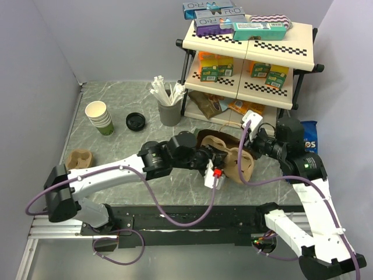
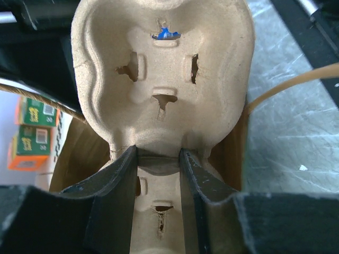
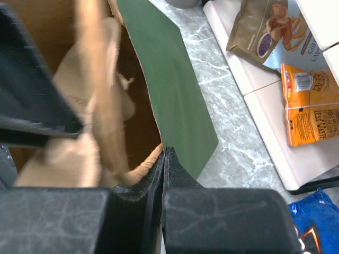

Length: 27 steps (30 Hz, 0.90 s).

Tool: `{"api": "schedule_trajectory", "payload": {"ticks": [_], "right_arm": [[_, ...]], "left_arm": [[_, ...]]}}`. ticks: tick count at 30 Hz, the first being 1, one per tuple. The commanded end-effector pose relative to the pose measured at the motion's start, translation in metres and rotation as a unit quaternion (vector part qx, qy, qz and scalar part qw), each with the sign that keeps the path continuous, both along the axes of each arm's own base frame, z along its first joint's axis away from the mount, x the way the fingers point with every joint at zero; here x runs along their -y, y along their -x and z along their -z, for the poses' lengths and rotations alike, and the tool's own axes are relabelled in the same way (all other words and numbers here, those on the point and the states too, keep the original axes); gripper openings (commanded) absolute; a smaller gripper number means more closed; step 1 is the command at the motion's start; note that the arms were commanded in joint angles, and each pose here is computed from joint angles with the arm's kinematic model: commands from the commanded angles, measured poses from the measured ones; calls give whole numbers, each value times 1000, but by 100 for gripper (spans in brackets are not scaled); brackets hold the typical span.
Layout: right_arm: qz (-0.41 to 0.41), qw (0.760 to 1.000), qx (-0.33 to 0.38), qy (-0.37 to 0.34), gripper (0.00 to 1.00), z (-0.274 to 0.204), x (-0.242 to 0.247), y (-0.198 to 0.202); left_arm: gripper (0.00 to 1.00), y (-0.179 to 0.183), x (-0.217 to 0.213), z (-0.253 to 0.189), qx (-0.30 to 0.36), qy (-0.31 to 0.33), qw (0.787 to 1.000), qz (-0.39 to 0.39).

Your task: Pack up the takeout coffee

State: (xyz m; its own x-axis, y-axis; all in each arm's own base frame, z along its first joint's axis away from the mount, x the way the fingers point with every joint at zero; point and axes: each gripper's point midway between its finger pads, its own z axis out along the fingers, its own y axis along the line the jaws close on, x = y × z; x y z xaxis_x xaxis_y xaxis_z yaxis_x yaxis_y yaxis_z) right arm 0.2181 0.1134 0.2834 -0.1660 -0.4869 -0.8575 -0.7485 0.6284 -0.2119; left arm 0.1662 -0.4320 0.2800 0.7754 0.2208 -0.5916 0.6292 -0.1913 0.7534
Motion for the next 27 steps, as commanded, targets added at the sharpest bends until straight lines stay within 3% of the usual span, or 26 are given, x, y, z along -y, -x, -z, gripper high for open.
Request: {"api": "schedule_trajectory", "payload": {"ticks": [1, 9, 15, 27], "right_arm": [[-18, 1000, 9, 6, 0, 2, 0, 13], [-10, 1000, 8, 9, 0, 7, 2, 14], [2, 1000, 12, 6, 0, 3, 4, 10], [-5, 1000, -3, 24, 0, 11, 5, 7]], "left_arm": [[1, -11, 10, -16, -3, -9, 999, -33], [1, 0, 30, -21, -52, -75, 995, -40], [1, -11, 24, 0, -54, -123, 988, -82], [1, -14, -4, -16, -39, -83, 990, -111]]}}
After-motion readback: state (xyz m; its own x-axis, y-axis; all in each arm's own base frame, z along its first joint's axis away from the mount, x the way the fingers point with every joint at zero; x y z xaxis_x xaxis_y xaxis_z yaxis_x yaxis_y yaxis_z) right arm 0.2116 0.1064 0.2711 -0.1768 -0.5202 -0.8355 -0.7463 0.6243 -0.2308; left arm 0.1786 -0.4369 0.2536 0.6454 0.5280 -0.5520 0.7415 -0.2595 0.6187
